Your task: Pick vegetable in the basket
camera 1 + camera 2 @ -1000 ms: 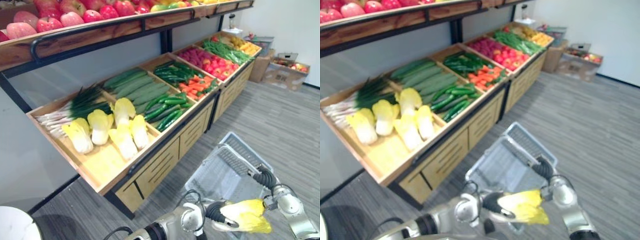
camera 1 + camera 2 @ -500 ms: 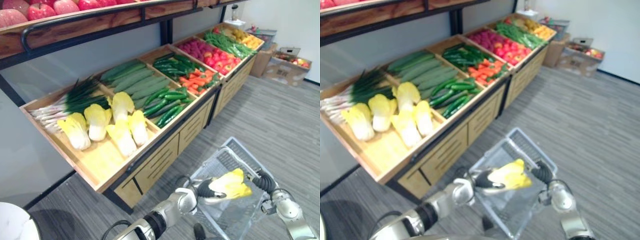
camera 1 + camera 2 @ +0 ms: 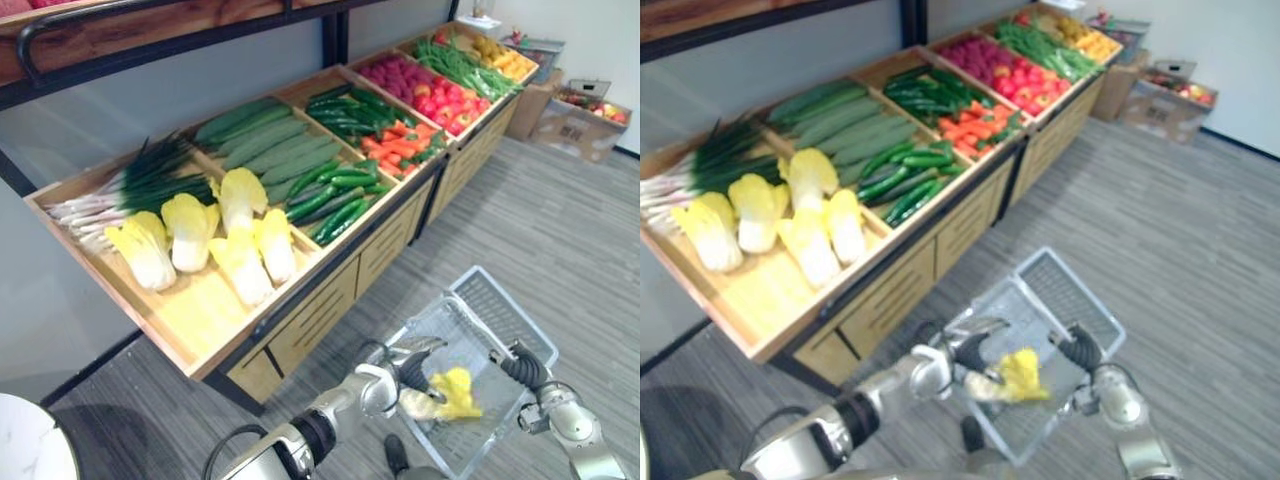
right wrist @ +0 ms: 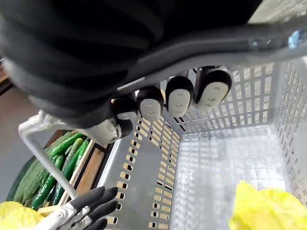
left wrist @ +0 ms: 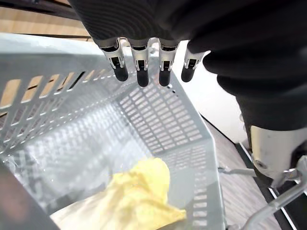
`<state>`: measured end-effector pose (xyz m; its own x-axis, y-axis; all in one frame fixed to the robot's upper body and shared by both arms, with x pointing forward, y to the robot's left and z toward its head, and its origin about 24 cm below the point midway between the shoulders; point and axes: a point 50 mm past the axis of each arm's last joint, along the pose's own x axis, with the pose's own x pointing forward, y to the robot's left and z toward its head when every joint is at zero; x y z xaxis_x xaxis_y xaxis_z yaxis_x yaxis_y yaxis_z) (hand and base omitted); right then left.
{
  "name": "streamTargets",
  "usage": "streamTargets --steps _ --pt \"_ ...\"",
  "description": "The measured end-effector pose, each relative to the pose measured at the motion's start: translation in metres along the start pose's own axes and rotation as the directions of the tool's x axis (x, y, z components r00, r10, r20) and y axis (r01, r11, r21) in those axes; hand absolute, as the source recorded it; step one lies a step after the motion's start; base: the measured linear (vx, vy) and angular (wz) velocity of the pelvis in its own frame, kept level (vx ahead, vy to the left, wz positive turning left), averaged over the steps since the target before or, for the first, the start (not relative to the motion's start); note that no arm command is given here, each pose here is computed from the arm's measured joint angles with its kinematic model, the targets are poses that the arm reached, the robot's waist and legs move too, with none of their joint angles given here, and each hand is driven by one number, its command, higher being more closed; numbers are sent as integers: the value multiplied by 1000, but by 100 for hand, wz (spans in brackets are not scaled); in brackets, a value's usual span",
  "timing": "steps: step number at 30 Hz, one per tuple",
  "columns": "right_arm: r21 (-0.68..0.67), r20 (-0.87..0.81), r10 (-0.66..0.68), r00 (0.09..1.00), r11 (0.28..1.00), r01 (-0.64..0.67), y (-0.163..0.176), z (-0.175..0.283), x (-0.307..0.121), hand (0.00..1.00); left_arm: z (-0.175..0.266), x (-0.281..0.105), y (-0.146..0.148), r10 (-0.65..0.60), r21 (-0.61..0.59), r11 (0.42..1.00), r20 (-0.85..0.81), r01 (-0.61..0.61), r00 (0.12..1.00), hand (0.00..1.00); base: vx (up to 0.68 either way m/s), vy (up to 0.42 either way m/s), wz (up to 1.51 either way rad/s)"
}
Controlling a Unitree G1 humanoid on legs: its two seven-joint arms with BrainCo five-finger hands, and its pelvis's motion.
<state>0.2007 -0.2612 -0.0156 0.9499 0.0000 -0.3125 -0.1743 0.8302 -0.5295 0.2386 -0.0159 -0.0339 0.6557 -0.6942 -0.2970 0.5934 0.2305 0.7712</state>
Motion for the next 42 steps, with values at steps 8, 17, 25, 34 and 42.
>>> streamTargets --steps 8,17,25,34,42 --pt "11 -24 -21 999 1000 21 -2 -6 -1 100 12 1 4 -34 -2 999 71 34 997 0 -31 -55 9" --pt "15 -300 -132 945 990 143 -9 -65 -22 100 8 -70 86 299 -235 941 242 -244 923 0 -21 -48 27" --pt "50 -510 -189 839 968 247 16 -108 -57 100 -90 -184 92 697 -280 546 -370 -789 614 0 -21 -52 39" --pt "23 -612 -233 756 950 312 20 -129 -76 100 -171 -261 -39 291 12 396 -950 -918 113 0 -44 -44 27" --pt "-3 -646 -243 724 949 316 25 -134 -76 100 -151 -313 -156 -255 -74 500 -965 -863 -66 0 -3 -21 -1"
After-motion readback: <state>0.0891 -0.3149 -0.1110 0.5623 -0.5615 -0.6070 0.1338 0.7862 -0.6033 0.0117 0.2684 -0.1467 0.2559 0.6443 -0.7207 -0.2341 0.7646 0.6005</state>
